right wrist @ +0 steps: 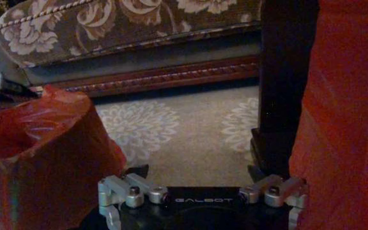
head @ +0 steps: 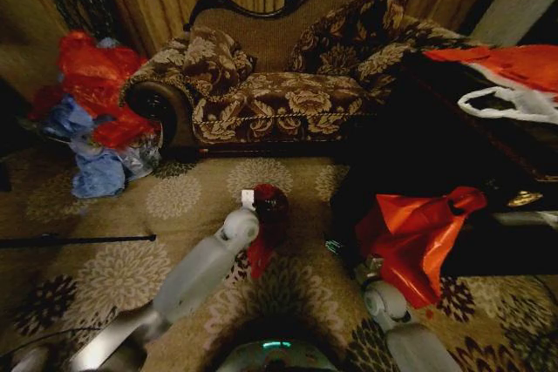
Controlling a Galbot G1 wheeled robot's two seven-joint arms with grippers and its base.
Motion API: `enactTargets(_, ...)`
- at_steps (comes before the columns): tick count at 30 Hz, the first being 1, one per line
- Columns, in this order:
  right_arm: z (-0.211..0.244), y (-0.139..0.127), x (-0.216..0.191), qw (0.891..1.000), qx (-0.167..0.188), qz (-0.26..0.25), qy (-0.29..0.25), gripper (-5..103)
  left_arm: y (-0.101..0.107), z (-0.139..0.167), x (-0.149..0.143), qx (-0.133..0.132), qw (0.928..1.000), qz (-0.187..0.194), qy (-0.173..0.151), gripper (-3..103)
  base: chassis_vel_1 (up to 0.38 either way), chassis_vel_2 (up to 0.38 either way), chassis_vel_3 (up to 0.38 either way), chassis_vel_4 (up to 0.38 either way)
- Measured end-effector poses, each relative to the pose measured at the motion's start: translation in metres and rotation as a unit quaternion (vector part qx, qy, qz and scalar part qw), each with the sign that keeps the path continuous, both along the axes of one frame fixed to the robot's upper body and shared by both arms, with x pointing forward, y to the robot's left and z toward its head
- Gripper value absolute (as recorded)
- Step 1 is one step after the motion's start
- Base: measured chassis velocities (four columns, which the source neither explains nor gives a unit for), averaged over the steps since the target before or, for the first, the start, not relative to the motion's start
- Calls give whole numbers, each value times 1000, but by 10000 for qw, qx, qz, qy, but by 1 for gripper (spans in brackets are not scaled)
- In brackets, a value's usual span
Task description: Place a garbage bag over the trash bin.
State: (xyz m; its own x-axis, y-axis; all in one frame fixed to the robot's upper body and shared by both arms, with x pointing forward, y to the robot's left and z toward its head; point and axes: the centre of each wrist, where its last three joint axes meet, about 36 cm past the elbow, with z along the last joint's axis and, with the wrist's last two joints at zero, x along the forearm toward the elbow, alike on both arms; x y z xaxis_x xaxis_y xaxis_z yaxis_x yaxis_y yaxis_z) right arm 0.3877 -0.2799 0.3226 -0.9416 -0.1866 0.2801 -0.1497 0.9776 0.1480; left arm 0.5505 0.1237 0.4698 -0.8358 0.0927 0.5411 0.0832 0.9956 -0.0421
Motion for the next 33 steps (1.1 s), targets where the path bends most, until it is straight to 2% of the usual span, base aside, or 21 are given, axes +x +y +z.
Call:
enactTargets(1,0,-1,1,10000,0,-17,0,100,-1,-6,11,15,9999,55,134,55,0,0,0,0)
enactTargets(2,0,-1,2,10000,1,-29,-2,100,-2,-9,16,0,9998,54,198,55,0,0,0,0)
enactTargets(3,1,-3,2,10000,2,-46,-6,100,-3,-16,25,-27,9995,30,320,50,0,0,0,0)
enactTargets(4,1,-3,2,10000,2,-46,-6,100,-3,-16,25,-27,9995,30,320,50,0,0,0,0)
enactTargets(7,0,-7,5,10000,-10,-81,10,100,-8,-33,32,-27,9984,-5,561,39,0,0,0,0)
enactTargets(11,-1,-8,10,10000,-24,-89,14,100,-7,-50,39,14,9972,90,736,30,0,0,0,0)
enactTargets(12,-1,-8,10,10000,-24,-89,14,100,-7,-50,39,14,9972,90,736,30,0,0,0,0)
enactTargets(16,-3,-7,15,10000,-18,-72,33,100,-3,-71,57,194,9962,260,809,19,0,0,0,0)
enactTargets(19,-4,-3,19,10000,-13,-28,41,100,-1,-82,73,207,9955,320,864,7,0,0,0,0)
enactTargets(22,-5,0,23,10000,-16,21,45,100,-4,-90,78,237,9949,315,932,2,0,0,0,0)
enactTargets(25,-5,5,30,10000,-25,88,35,100,-5,-100,79,320,9939,325,1001,0,0,0,0,0)
enactTargets(28,-6,14,39,9998,-26,204,20,100,1,-111,79,447,9926,406,1054,0,0,0,0,0)
enactTargets(31,-6,26,49,9992,-28,389,7,100,15,-129,79,606,9896,632,1140,0,0,0,0,0)
enactTargets(33,-6,28,50,9991,-24,414,8,100,15,-131,80,605,9893,659,1157,0,0,0,0,0)
